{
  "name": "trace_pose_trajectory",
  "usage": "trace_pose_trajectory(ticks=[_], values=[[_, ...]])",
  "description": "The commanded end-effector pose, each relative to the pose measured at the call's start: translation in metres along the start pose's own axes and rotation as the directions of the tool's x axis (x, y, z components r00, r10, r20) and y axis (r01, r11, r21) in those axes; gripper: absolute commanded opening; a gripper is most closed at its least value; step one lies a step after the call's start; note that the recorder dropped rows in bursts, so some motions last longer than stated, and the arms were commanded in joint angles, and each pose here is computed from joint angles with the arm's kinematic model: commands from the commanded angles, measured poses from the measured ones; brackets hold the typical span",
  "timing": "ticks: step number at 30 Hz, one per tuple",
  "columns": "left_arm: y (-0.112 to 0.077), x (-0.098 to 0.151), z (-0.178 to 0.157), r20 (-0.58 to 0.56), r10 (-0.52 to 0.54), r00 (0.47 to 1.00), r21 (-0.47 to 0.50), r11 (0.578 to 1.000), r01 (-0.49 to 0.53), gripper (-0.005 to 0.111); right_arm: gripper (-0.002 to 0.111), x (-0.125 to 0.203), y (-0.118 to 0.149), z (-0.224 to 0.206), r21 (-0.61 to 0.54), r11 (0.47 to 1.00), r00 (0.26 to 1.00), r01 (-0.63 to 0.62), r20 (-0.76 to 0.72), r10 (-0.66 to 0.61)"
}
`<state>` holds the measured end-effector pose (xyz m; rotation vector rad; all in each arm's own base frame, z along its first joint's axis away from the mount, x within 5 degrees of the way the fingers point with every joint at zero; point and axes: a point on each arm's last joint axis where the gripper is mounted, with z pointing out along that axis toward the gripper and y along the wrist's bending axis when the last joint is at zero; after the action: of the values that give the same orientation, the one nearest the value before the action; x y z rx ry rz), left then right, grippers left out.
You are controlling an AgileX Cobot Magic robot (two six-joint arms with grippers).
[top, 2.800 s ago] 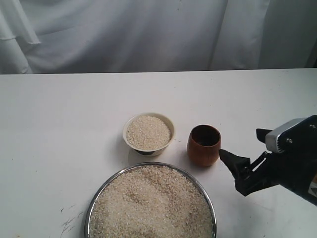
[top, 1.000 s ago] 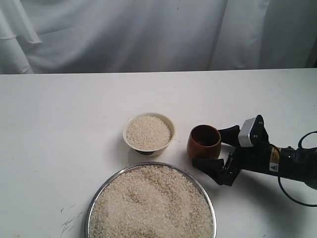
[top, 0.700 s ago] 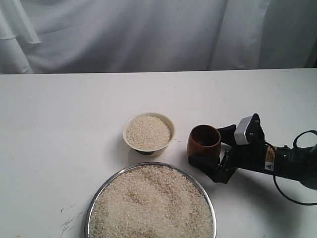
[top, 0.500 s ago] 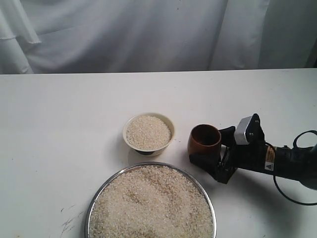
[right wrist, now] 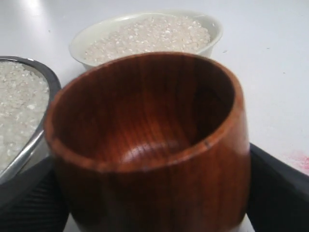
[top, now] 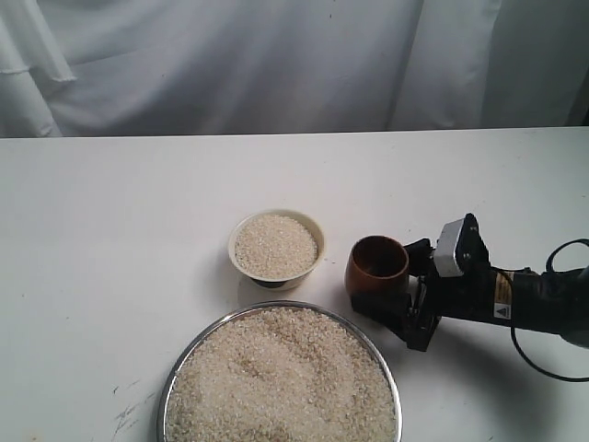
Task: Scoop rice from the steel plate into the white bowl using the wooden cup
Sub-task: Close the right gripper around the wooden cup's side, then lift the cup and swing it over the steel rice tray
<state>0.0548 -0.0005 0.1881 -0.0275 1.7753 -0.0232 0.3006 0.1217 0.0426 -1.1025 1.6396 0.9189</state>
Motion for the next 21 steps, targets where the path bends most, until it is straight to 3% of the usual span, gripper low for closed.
trace_pose_trajectory(ticks=[1, 10, 12, 16, 21], values=[[0.0, 0.001, 0.0, 0.007, -0.004, 1.0, 0.002, 1.0, 0.004, 0.0, 0.01, -0.013, -0.001, -0.002, -0.001, 0.998, 0.997, -0.067, 0.032, 0.067], [0.0, 0.001, 0.0, 0.007, -0.004, 1.0, 0.002, 1.0, 0.004, 0.0, 0.004, -0.023, -0.004, -0.004, 0.022, 0.998, 0.997, -0.058, 0.052, 0.057], [0.0, 0.001, 0.0, 0.007, -0.004, 1.0, 0.002, 1.0, 0.004, 0.0, 0.0, -0.042, -0.002, -0.005, 0.023, 1.0, 0.997, -0.004, 0.073, 0.003], [0.0, 0.001, 0.0, 0.007, -0.004, 1.0, 0.002, 1.0, 0.004, 0.0, 0.0, -0.094, -0.002, -0.01, 0.166, 0.975, 0.989, 0.145, -0.05, -0.139], [0.0, 0.001, 0.0, 0.007, -0.004, 1.0, 0.002, 1.0, 0.004, 0.0, 0.0, -0.161, 0.006, -0.021, 0.306, 0.866, 0.909, 0.395, -0.264, -0.321]])
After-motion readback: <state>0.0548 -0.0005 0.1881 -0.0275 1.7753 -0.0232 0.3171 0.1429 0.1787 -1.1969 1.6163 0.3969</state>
